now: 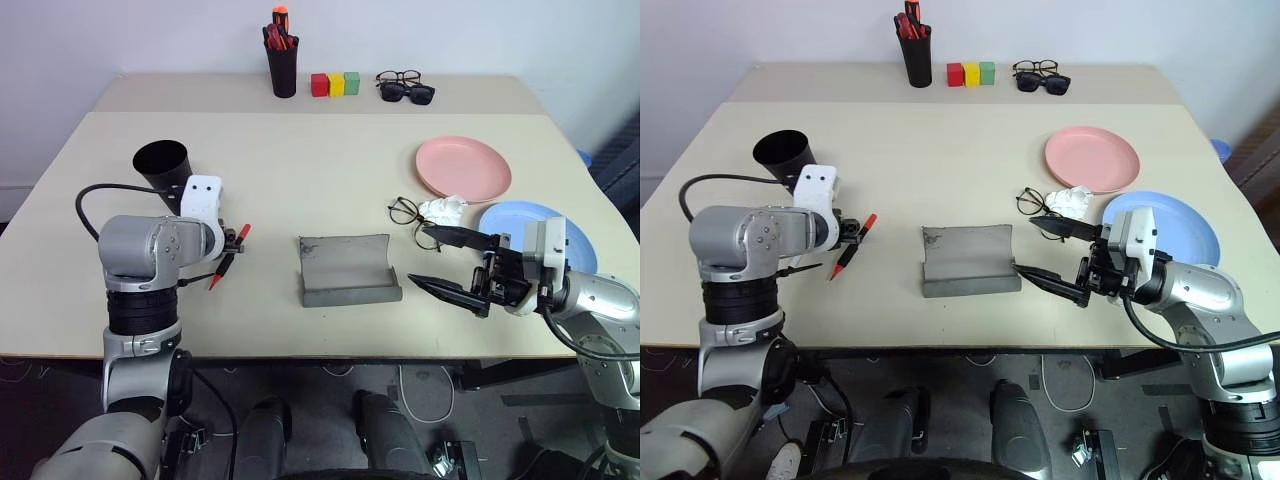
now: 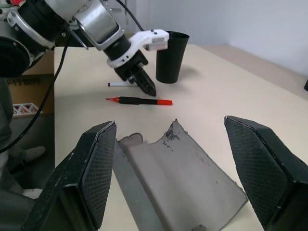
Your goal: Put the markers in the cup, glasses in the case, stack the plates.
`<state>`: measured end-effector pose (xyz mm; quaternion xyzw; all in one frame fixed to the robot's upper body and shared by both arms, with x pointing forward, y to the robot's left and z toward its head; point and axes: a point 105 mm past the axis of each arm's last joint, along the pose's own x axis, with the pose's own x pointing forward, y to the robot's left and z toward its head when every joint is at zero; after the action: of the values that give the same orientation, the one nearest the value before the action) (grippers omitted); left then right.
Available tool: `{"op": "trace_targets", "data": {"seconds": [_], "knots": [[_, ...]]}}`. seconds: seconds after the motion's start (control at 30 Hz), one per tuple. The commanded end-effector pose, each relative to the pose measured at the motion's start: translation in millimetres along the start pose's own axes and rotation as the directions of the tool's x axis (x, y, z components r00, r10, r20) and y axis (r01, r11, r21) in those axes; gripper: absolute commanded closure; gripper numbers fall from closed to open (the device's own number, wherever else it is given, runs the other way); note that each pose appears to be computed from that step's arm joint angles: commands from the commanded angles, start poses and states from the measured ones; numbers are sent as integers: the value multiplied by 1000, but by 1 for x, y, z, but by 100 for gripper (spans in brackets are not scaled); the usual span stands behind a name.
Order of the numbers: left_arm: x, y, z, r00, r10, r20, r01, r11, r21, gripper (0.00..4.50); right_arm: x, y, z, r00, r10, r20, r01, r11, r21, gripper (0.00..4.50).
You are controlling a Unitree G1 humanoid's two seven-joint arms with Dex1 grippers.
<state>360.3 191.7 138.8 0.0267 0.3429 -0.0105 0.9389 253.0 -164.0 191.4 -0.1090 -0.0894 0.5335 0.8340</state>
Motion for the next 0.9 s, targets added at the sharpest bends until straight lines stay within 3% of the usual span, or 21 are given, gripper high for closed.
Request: {"op": "trace_targets", "data": {"seconds": [0.03, 0.07, 0.3, 0.4, 0.6, 0.63, 0.77, 0.9], "knots": [[-3, 2, 2, 1000, 24, 14, -24, 1000, 10, 104, -4, -4, 7, 1000, -13, 23, 14, 999, -47, 85], [-2, 1, 0, 1000, 21, 5, -21, 1000, 13, 60, -4, -5, 7, 1000, -13, 23, 14, 999, -47, 85], [15, -16, -16, 994, -39, -105, 39, 999, 5, 60, -8, -2, 5, 999, -23, 25, 25, 998, -55, 85], [20, -22, -22, 987, -71, -146, 70, 997, -15, 144, -11, 0, 4, 999, -36, 20, 37, 998, -56, 85], [24, -19, -26, 982, -63, -180, 62, 998, -10, 419, -16, 5, 1, 998, -58, 12, 59, 997, -48, 85], [24, -19, -26, 981, -63, -181, 62, 998, -9, 438, -17, 5, 1, 998, -61, 12, 62, 997, -47, 85], [17, -26, -14, 987, -110, -119, 107, 994, -28, 438, -16, 4, 0, 997, -71, 12, 71, 996, -47, 85], [-16, -57, 30, 953, -270, 135, 269, 963, 28, 438, -13, -3, 1, 997, -73, 26, 74, 996, -49, 85]]}}
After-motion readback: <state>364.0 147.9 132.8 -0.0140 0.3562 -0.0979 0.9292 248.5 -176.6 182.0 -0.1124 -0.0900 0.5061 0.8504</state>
